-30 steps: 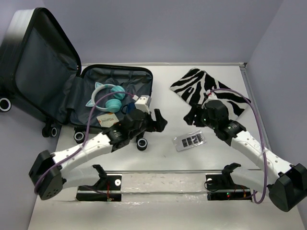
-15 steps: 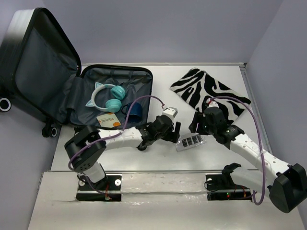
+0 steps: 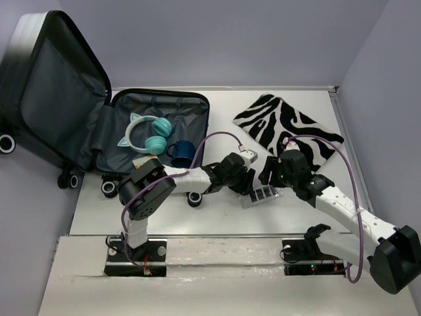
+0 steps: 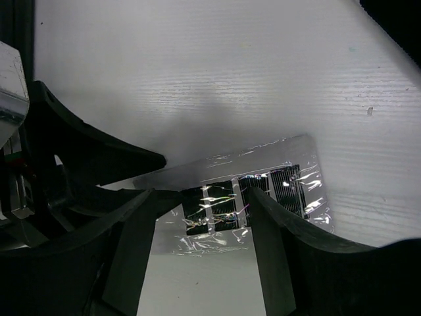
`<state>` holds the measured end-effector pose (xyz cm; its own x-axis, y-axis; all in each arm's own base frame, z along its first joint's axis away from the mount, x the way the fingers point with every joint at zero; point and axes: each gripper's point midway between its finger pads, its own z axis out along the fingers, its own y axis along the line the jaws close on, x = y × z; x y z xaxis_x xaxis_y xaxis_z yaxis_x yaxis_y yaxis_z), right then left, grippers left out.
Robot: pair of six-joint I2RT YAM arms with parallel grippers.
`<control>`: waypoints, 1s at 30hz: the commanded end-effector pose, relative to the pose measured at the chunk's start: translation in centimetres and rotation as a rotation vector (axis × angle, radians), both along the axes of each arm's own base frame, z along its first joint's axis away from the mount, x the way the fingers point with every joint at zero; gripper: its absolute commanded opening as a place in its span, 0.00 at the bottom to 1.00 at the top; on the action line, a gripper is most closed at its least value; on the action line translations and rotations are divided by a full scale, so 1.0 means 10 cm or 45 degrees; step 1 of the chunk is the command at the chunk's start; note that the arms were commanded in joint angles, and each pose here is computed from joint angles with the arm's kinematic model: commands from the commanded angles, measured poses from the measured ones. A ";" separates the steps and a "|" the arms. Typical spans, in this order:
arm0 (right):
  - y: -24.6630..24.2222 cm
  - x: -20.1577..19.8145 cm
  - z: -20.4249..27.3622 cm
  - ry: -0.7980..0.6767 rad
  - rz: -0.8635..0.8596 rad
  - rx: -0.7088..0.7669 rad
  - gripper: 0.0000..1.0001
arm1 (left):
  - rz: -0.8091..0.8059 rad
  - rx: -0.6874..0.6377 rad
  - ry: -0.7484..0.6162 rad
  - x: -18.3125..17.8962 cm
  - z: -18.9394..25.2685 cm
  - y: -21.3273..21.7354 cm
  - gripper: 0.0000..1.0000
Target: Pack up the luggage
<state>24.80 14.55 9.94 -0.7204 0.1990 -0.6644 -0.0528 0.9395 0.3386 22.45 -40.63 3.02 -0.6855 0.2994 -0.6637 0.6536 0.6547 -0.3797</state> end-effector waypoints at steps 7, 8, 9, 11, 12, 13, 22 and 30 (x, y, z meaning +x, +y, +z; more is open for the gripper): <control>0.10 0.14 0.16 -0.087 0.025 0.025 0.63 | -0.089 0.137 0.123 -0.30 -0.38 0.31 0.43; 0.11 0.14 0.18 -0.092 0.025 0.031 0.63 | -0.089 0.142 0.130 -0.32 -0.39 0.33 0.39; 0.10 0.14 0.17 -0.089 0.024 0.028 0.63 | -0.089 0.147 0.134 -0.33 -0.41 0.35 0.37; 0.09 0.13 0.18 -0.095 0.021 0.032 0.63 | -0.082 0.172 0.123 -0.34 -0.44 0.42 0.32; 0.09 0.14 0.19 -0.099 0.020 0.032 0.63 | -0.078 0.179 0.115 -0.34 -0.45 0.45 0.28; 0.09 0.14 0.20 -0.105 0.020 0.036 0.63 | -0.079 0.177 0.110 -0.35 -0.44 0.48 0.26; 0.08 0.19 0.26 -0.118 0.002 0.037 0.64 | -0.065 0.140 0.108 -0.39 -0.36 0.52 0.06; 0.04 0.18 0.31 -0.148 -0.016 0.044 0.64 | 0.022 -0.177 -0.024 -0.19 0.64 0.39 0.06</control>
<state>24.97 14.60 9.95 -0.7177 0.1977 -0.6677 -0.0550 0.9398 0.3373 19.58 -36.38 3.30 -0.7066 0.3079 -0.6371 0.6489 0.6411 -0.4098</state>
